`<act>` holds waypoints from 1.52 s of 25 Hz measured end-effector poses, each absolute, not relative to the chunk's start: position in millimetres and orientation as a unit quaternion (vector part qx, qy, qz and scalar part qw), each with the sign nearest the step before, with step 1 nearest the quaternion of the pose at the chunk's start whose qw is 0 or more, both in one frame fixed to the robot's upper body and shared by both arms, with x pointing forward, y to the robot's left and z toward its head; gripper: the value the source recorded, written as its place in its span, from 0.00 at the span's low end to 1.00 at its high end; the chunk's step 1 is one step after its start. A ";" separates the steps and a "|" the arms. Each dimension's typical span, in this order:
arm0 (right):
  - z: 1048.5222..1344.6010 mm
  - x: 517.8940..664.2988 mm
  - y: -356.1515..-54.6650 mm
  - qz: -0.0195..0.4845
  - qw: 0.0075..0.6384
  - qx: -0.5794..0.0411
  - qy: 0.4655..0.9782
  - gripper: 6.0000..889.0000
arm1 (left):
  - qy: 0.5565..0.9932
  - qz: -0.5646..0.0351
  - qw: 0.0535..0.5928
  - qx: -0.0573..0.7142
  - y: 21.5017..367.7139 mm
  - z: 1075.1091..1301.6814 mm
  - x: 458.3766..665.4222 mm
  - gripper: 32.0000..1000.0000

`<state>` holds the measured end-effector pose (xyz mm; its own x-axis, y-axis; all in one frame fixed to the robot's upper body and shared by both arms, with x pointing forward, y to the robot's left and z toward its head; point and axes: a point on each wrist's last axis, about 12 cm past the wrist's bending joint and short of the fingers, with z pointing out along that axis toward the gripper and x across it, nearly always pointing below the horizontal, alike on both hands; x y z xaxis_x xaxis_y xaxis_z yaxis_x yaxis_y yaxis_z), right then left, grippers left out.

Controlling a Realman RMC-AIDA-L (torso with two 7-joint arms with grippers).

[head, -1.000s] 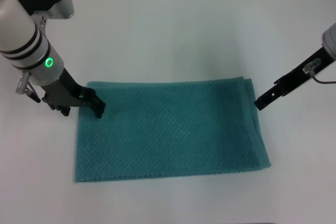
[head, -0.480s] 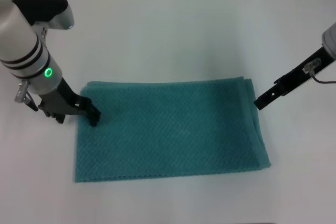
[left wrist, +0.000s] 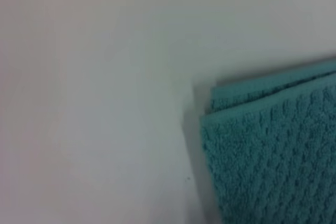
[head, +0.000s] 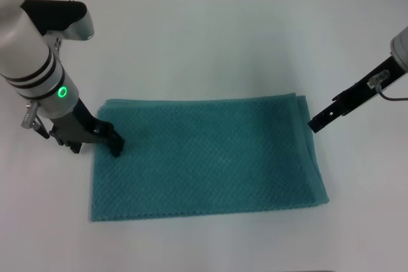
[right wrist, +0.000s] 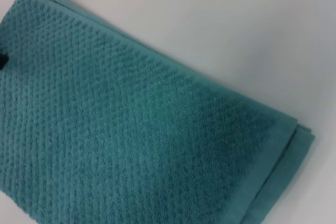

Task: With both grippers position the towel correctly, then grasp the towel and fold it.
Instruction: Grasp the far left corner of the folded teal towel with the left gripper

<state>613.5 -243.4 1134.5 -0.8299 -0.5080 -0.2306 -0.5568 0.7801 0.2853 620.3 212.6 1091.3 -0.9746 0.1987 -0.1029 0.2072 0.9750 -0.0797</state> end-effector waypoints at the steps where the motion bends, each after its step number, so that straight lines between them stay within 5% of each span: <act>1: 1134.6 613.6 -243.2 0.173 0.071 -0.283 0.941 0.96 | 0.993 -0.045 0.047 0.102 212.5 1091.3 620.4 0.85; 38: 1135.3 614.3 -242.5 0.173 0.072 -0.284 0.940 0.96 | 0.993 -0.052 0.043 0.097 212.0 1086.3 618.2 0.84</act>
<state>614.3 -242.5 1135.3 -0.8284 -0.5088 -0.2342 -0.5588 0.7790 0.2844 618.2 212.0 1086.3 -0.9775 0.1884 -0.0950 0.1973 0.9757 -0.0949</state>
